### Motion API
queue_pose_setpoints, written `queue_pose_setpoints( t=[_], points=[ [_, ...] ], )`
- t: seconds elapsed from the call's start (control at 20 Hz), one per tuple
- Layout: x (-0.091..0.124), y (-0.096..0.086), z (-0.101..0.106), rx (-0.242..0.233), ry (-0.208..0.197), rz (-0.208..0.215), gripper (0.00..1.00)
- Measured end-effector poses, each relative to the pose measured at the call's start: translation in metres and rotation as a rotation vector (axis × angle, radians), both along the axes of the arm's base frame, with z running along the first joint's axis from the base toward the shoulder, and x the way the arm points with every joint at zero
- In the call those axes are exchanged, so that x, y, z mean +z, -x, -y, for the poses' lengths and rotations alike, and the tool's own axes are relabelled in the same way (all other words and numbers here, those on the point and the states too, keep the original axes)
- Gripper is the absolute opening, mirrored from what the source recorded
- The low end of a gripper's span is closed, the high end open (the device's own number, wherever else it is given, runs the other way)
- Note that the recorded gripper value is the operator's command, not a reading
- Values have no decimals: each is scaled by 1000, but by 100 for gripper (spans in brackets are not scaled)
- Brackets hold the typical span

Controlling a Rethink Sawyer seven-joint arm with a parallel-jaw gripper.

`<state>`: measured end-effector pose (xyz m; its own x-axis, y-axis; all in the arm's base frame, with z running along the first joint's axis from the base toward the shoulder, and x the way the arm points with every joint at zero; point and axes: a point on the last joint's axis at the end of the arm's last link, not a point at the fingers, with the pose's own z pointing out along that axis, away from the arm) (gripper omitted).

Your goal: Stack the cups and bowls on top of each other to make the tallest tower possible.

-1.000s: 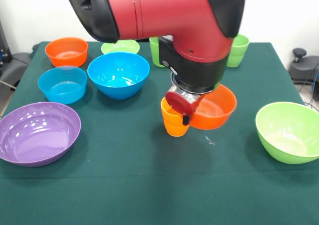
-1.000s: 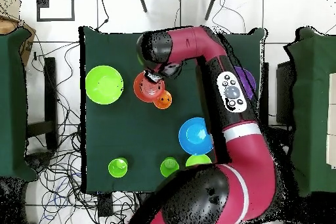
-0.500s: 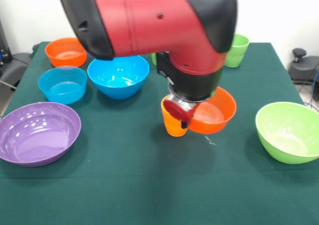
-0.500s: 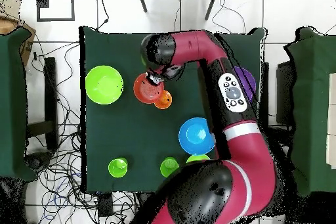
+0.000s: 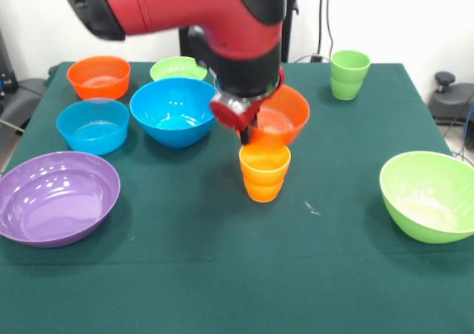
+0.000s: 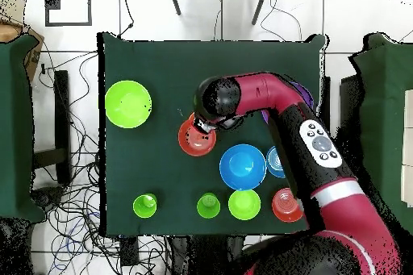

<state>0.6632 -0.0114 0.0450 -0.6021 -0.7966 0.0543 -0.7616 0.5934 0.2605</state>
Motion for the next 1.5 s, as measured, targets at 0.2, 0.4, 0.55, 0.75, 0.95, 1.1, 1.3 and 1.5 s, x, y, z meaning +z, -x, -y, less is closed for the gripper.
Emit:
queue_pose_setpoints(
  t=[0.2,0.4,0.55,0.75,0.95,1.1,1.3,1.5],
  points=[
    [10,30,-8,39,-2,-13,0],
    [25,58,-27,86,-3,-38,0],
    [36,75,-39,116,2,-57,0],
    [60,103,-55,125,-7,-65,0],
    [93,127,-66,89,-29,-69,0],
    [128,153,-69,46,-29,-74,0],
    [156,178,-65,0,-1,-80,0],
    [187,206,-50,-104,40,-76,0]
  ],
)
